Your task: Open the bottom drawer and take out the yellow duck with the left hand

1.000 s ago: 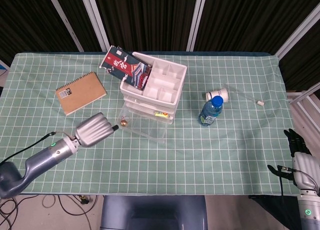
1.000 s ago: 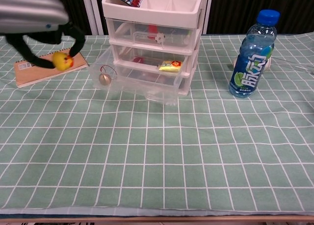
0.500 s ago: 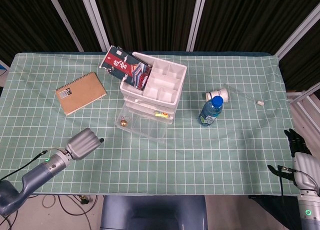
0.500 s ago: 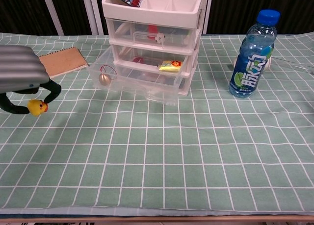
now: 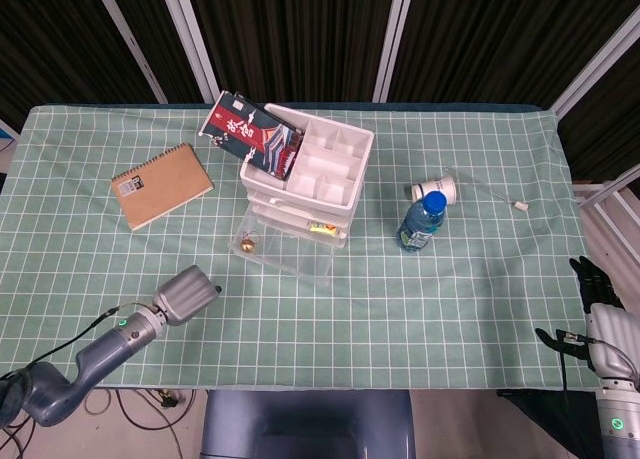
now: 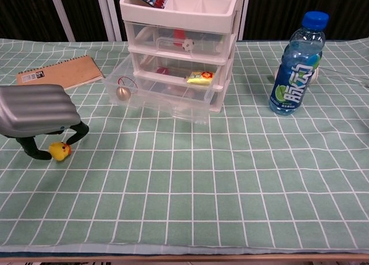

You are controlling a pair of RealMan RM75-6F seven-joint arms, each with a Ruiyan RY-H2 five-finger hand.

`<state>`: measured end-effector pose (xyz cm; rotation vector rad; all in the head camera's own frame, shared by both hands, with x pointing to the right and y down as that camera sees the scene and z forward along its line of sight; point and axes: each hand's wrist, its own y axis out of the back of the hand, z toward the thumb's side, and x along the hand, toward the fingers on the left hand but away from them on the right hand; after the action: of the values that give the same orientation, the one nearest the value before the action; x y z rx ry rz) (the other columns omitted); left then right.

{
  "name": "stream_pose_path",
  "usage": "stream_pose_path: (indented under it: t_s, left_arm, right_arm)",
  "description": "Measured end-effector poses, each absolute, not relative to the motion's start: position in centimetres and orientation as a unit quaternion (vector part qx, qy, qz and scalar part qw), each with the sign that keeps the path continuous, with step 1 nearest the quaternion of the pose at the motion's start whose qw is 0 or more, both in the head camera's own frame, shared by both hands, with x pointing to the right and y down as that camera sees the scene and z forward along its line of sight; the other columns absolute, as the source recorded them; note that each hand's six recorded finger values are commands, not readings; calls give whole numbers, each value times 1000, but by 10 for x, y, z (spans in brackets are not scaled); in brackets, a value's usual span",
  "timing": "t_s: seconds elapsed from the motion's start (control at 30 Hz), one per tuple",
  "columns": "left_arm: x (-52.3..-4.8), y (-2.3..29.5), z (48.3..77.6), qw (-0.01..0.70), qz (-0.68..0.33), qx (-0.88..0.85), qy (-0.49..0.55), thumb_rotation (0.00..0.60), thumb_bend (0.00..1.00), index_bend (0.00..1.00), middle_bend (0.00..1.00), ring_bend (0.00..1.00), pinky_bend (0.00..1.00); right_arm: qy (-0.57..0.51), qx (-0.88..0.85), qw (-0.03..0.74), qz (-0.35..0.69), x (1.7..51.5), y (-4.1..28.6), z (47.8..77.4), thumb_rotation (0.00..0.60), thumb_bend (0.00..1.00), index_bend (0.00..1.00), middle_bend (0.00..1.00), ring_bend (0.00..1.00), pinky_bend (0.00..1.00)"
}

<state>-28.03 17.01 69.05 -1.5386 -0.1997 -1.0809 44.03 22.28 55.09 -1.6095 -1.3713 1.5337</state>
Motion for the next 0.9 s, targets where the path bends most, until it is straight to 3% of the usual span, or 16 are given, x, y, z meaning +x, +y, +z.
stream_pose_path:
  t_s: [0.23,0.37,0.47,0.57,0.63,0.73,0.83,0.9]
  left_arm:
    - [-275,171,691,583,-463,-663,-79,600,39,315,1000,1000,1000]
    - [-275,168,686,583,-463,-664,-66,600,28,240,999,999,1000]
    - [-275,162,676,586,-464,-663,-42,600,33,182,866,888,981]
    - [-277,156,663,590,-465,-660,-3,600,45,109,512,570,749]
    - [-280,154,652,591,-464,-659,30,600,46,68,279,330,520]
    - [-291,153,632,583,-466,-658,96,600,44,23,77,117,294]
    - [-314,160,611,562,-476,-655,171,600,34,0,0,8,123]
    - [-335,170,598,539,-491,-648,219,600,27,0,0,0,63]
  right_arm:
    - [-507,-595,263,566,440,222,550,600,70,0,0,0,229]
    - [-506,-595,264,566,440,223,550,600,70,0,0,0,229]
    - [-505,-596,265,566,439,223,550,600,70,0,0,0,229]
    - [-499,-596,273,567,439,223,550,600,71,0,0,0,229]
    - [-485,-595,294,570,439,221,549,600,71,0,0,0,229]
    - [-463,-591,329,573,438,220,549,600,68,0,0,0,229]
    - [-451,-591,348,572,436,220,549,600,69,0,0,0,228]
    - [-446,-590,356,571,435,221,549,600,68,0,0,0,228]
